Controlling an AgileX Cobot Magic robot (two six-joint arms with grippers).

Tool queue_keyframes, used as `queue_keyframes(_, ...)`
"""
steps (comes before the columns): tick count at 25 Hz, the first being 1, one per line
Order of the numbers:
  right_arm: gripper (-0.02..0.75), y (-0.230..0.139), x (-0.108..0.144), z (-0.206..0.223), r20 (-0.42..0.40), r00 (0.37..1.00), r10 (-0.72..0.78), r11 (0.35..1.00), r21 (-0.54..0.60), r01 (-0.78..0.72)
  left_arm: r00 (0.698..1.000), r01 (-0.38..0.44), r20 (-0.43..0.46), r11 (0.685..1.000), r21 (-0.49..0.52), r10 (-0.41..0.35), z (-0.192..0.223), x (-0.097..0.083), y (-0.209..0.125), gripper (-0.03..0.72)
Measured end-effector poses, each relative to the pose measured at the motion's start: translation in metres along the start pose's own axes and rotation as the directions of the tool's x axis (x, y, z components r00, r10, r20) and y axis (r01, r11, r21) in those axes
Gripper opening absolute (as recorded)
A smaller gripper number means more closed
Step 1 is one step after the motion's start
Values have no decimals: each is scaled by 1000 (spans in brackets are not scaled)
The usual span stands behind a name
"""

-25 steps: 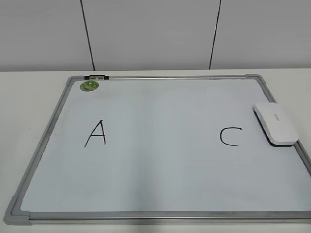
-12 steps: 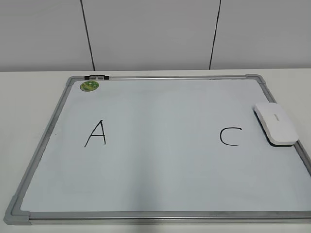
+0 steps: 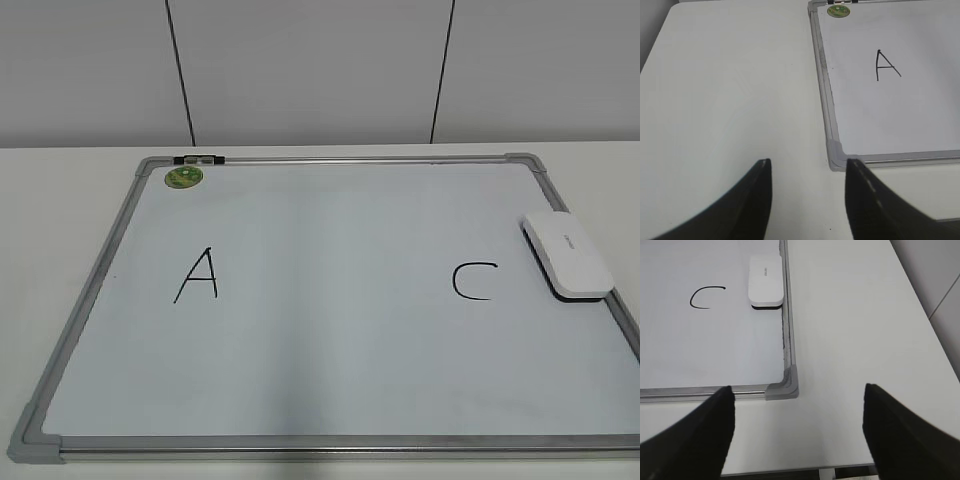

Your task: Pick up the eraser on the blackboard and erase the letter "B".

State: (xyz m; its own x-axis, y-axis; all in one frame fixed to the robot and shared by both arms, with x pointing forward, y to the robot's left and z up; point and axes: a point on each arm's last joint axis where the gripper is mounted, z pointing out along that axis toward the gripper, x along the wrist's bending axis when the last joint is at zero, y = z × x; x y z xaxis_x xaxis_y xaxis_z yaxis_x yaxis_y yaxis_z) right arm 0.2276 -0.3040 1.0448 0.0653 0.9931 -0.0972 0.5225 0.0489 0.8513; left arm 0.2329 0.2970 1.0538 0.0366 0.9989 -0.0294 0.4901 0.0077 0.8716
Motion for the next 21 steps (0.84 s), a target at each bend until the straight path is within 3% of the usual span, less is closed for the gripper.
queue_keyframes(21,591,0,0,0,0,1000,0,1000,0,0,1000,0,0,1000,0,0,0,0,0,366)
